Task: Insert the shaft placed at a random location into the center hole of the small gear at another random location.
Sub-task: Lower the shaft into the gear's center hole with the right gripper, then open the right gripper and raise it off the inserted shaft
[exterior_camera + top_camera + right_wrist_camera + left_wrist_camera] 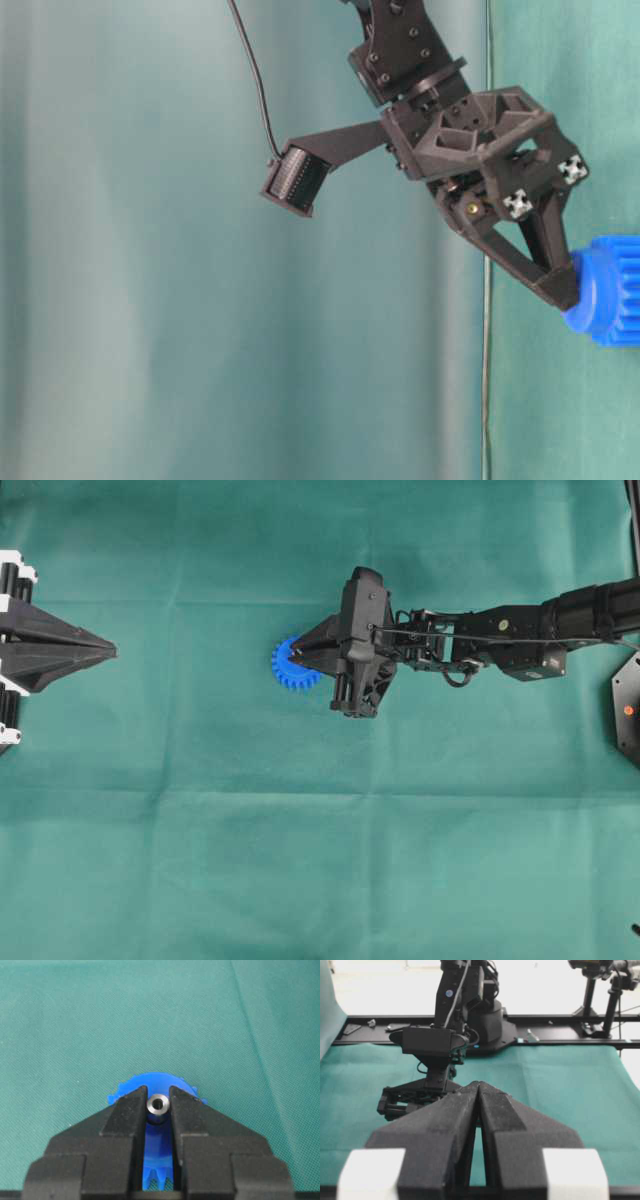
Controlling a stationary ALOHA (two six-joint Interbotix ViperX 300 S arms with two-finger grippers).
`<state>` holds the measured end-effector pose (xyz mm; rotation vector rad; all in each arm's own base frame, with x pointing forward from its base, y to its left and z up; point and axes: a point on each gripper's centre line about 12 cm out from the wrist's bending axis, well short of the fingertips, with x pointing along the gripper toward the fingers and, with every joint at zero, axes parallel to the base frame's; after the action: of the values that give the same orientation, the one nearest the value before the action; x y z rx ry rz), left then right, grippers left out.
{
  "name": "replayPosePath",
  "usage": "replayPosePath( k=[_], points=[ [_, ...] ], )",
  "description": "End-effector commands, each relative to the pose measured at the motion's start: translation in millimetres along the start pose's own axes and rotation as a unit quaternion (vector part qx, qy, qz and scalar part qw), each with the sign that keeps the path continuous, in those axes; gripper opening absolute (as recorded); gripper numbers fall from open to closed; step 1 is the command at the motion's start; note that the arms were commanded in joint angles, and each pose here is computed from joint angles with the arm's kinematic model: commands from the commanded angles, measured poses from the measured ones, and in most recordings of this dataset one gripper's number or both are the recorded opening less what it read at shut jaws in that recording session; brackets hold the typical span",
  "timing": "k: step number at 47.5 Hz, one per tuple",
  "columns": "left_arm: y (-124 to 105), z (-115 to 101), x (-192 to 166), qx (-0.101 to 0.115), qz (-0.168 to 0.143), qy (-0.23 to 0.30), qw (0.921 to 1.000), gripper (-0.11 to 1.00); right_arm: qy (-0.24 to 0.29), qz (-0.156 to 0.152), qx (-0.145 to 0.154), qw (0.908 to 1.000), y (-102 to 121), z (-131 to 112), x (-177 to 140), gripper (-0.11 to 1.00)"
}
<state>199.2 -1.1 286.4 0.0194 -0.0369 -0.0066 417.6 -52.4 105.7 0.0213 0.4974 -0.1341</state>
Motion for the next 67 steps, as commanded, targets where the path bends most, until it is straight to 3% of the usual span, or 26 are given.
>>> replayPosePath(
  k=[1, 12, 22, 25, 32, 51, 67],
  points=[
    [0, 8, 3, 0.002, -0.001, -0.01, 0.9999, 0.0, -0.022, -0.001, 0.014, 0.9997, 0, 14, 0, 0.14],
    [0, 8, 3, 0.001, -0.001, -0.009, 1.0, 0.0, -0.024, -0.002, 0.015, 0.9996, -1, 15, 0, 0.16],
    [0, 8, 3, 0.001, 0.0, -0.01, 1.0, 0.0, -0.025, -0.001, 0.014, 0.9996, 0, 15, 0, 0.75],
    [0, 8, 3, 0.001, -0.001, -0.009, 1.0, 0.0, -0.027, -0.002, 0.015, 0.9995, -1, 17, 0, 0.88],
    [0, 7, 3, 0.001, -0.001, -0.005, 1.0, 0.0, -0.031, -0.001, 0.014, 0.9994, 0, 21, -3, 0.78],
    [0, 8, 3, 0.001, -0.001, -0.006, 1.0, 0.0, -0.076, -0.001, 0.012, 0.9971, -1, 55, -37, 0.8],
    [0, 8, 2, -0.002, -0.001, -0.008, 1.0, 0.0, -0.077, -0.001, 0.013, 0.997, -1, 52, -50, 0.8]
  ],
)
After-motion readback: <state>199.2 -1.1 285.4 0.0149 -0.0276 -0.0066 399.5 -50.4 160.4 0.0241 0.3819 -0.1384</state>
